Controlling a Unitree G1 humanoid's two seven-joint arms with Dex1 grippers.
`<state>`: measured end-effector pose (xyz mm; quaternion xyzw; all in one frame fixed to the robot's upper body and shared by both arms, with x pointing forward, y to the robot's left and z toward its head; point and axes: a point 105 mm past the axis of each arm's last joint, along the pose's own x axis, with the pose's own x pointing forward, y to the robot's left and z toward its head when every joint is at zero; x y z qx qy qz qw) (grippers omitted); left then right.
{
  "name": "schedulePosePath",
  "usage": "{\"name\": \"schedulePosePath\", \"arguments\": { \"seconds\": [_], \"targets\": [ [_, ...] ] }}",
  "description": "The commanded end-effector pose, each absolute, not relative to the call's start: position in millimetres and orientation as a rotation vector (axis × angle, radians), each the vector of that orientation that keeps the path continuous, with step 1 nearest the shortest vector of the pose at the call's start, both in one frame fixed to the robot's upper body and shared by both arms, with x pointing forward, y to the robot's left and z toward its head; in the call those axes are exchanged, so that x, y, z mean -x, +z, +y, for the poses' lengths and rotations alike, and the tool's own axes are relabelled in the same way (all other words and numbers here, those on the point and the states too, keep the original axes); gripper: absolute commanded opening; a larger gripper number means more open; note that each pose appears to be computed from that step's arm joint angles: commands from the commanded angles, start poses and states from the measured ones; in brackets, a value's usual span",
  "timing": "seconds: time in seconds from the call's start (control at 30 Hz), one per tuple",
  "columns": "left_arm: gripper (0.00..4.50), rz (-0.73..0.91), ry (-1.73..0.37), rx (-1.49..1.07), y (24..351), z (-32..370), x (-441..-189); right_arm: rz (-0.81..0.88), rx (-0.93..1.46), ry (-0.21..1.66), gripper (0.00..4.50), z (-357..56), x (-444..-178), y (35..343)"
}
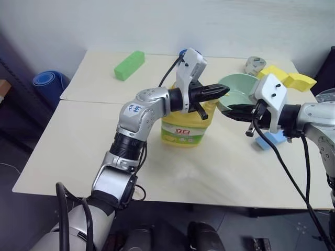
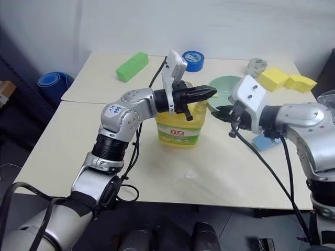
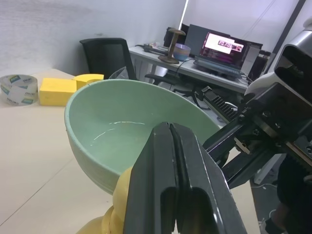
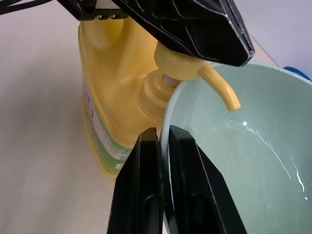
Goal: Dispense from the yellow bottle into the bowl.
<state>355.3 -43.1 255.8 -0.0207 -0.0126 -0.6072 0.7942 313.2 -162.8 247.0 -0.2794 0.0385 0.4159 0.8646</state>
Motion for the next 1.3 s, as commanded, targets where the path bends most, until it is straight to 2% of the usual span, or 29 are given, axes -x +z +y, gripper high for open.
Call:
{"name": "schedulePosePath", "arguments": {
  "seconds": [0.03,0.13,0.27,0.33,0.4,0.5,0.57,0.67,0.8,0.93,1.0,1.03,1.07,1.17,1.27,1.3],
  "targets": [
    [0.03,0.305,-1.187,0.022,166.8,-34.4,-372.3,0.003,0.590,0.910,0.00,-153.6,-305.7,259.4],
    [0.03,0.236,-1.206,0.037,183.6,-38.5,-373.4,0.002,0.589,0.902,0.00,-154.6,-307.6,258.9],
    [0.03,-0.011,-1.347,0.111,245.4,-44.3,-353.6,0.002,0.551,0.858,0.00,-166.9,-310.9,258.2],
    [0.03,-0.114,-1.360,0.139,267.4,-37.1,-350.0,0.002,0.541,0.850,0.00,-174.1,-310.6,254.0],
    [0.03,-0.290,-1.375,0.172,294.1,-24.3,-342.6,0.011,0.532,0.842,0.00,-183.3,-311.0,244.3],
    [0.03,-0.441,-1.399,0.199,307.9,-6.1,-331.6,0.036,0.503,0.855,0.00,-192.1,-310.3,225.4],
    [0.03,-0.523,-1.420,0.240,307.4,10.5,-321.4,0.062,0.452,0.859,0.00,-198.4,-311.0,202.8],
    [0.03,-0.538,-1.448,0.144,283.8,28.7,-305.7,0.113,0.464,0.865,0.00,-204.5,-310.3,162.4],
    [0.03,-0.440,-1.446,-0.037,240.3,56.4,-288.4,0.129,0.470,0.848,0.00,-209.6,-311.2,125.2],
    [0.03,-0.343,-1.378,-0.093,212.9,87.4,-280.9,0.115,0.444,0.855,0.00,-208.8,-310.2,106.1],
    [0.00,-0.256,-1.334,-0.101,194.5,103.5,-281.3,0.178,0.349,0.930,0.67,-203.9,-301.4,95.5],
    [0.41,-0.188,-1.330,-0.105,181.6,110.8,-279.5,0.154,0.376,0.904,0.92,-206.0,-303.6,97.0],
    [0.60,-0.131,-1.319,-0.125,168.9,117.9,-277.9,0.123,0.383,0.868,1.26,-208.7,-306.3,100.3],
    [1.49,-0.082,-1.280,-0.181,148.4,133.7,-273.4,0.029,0.409,0.835,2.30,-212.0,-308.0,112.3],
    [2.45,-0.039,-1.168,-0.250,126.7,158.2,-271.1,-0.044,0.375,0.868,3.37,-221.8,-289.5,130.5],
    [2.78,-0.003,-1.142,-0.310,112.0,168.8,-265.2,-0.037,0.364,0.890,3.76,-226.7,-275.8,131.6]
  ]
}}
